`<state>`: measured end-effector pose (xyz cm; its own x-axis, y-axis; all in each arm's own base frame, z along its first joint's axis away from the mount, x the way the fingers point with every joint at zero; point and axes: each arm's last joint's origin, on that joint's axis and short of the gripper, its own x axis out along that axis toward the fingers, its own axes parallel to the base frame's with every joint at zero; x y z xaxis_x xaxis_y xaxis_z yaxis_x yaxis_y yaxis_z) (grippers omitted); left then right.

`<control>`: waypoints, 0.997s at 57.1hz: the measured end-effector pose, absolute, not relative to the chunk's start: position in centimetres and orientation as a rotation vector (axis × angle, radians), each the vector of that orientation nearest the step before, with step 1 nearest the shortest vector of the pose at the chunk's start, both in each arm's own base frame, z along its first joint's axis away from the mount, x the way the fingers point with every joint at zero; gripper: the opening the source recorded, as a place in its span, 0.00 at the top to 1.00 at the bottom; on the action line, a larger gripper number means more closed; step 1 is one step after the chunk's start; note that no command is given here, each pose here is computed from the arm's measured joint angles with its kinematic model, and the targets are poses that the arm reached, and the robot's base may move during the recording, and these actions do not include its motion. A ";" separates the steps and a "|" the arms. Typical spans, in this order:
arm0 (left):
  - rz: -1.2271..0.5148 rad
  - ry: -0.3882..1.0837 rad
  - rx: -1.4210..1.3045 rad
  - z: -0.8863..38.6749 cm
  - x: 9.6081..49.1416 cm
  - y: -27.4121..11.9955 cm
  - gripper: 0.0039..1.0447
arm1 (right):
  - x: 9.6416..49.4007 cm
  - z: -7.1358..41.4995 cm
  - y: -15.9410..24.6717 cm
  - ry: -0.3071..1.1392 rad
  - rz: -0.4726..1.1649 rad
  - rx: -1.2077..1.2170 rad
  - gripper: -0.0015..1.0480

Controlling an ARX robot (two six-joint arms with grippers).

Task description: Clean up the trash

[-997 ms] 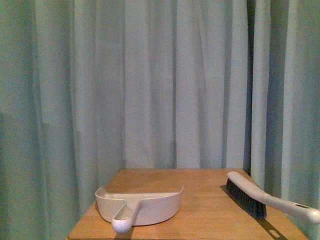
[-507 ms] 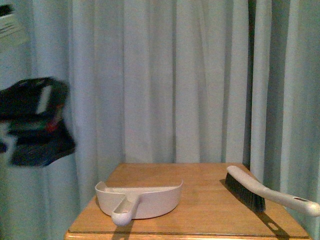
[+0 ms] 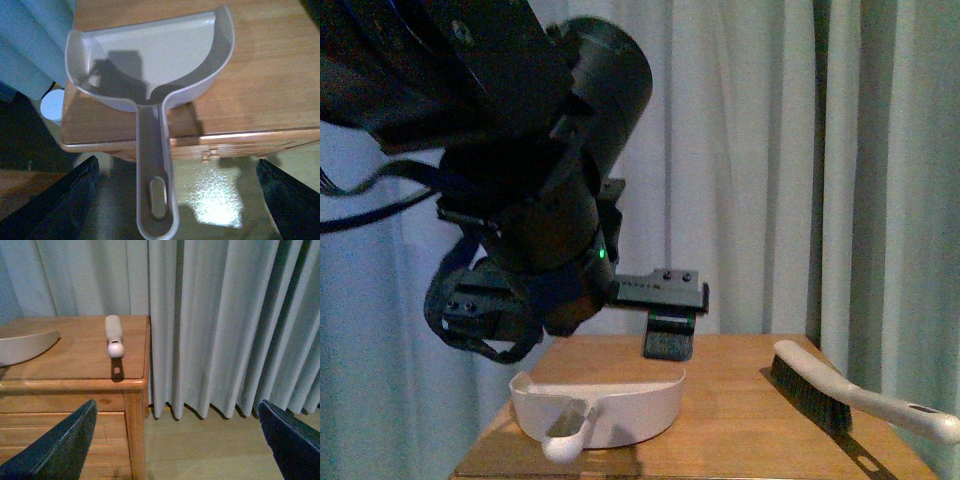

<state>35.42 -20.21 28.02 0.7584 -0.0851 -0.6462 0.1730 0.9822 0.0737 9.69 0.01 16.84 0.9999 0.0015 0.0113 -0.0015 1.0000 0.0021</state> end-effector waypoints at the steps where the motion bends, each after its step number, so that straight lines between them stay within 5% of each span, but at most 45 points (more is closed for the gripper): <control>1: -0.137 0.706 0.140 27.5 35.6 -20.3 0.07 | 9.7 16.8 0.0 -0.011 0.002 0.002 0.07; 50: -0.094 0.810 0.187 19.9 38.5 -19.7 0.07 | 9.7 16.8 0.0 -0.011 0.002 0.002 0.07; 57: -0.095 0.810 0.195 19.9 38.5 -19.7 0.25 | 9.7 16.8 0.0 -0.011 0.002 0.002 0.07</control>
